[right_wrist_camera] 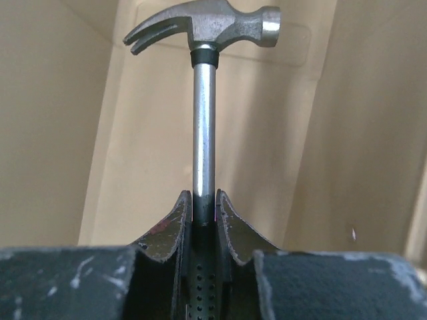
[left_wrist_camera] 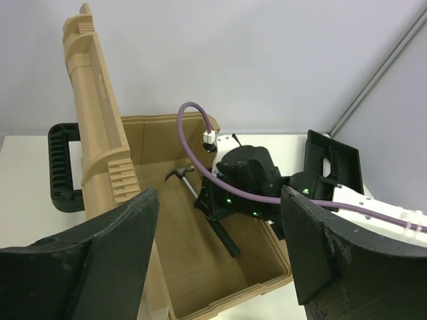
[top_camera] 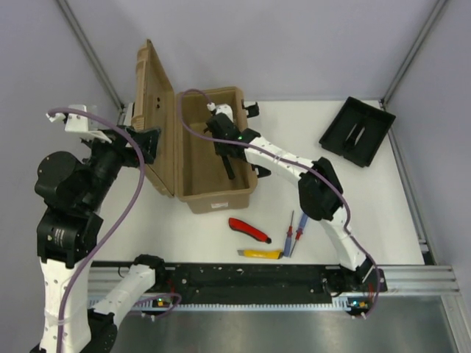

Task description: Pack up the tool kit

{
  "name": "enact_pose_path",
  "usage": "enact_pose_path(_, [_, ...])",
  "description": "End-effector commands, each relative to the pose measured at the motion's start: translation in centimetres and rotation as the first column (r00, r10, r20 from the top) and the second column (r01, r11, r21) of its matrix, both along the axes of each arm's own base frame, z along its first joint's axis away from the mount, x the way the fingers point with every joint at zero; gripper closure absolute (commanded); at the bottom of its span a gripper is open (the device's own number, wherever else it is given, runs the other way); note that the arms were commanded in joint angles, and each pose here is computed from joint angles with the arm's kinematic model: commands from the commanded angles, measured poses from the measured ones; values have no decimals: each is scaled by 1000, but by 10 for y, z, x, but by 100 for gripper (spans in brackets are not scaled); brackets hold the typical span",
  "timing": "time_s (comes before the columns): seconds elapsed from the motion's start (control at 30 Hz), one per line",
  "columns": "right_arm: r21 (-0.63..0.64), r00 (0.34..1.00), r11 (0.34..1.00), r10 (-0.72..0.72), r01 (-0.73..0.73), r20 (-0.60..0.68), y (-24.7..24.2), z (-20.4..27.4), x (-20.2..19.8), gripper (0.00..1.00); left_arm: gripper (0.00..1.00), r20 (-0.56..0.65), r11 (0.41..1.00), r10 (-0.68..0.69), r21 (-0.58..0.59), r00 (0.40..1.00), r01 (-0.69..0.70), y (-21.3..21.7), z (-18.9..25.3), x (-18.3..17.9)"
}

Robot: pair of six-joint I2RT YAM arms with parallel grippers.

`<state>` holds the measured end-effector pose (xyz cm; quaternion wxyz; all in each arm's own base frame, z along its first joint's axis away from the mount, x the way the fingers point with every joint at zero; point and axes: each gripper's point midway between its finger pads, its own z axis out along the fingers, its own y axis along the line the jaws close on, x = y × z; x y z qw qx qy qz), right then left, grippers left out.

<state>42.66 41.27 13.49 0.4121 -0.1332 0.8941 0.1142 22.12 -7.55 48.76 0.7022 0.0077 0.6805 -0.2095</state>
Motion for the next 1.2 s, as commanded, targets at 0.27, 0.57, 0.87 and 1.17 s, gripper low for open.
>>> enact_pose_path(0.27, [-51, 990, 993, -103, 108, 93, 12, -33, 42, 89, 23, 6, 1000, 24, 6, 1000, -24, 3, 5, 7])
enact_pose_path(0.57, [33, 987, 996, -83, 79, 140, 17, 25, 38, 43, 23, 13, 1000, 30, 3, 999, -30, 4, 9, 7])
enact_pose_path(0.87, [278, 967, 960, -38, -36, 254, 21, 171, 17, 40, 22, 15, 1000, 31, -3, 999, -31, 4, 10, 6])
enact_pose_path(1.17, [214, 909, 973, -160, 81, 384, -85, 245, -1, 35, 21, 23, 999, -42, 17, 999, 42, -8, 9, 3])
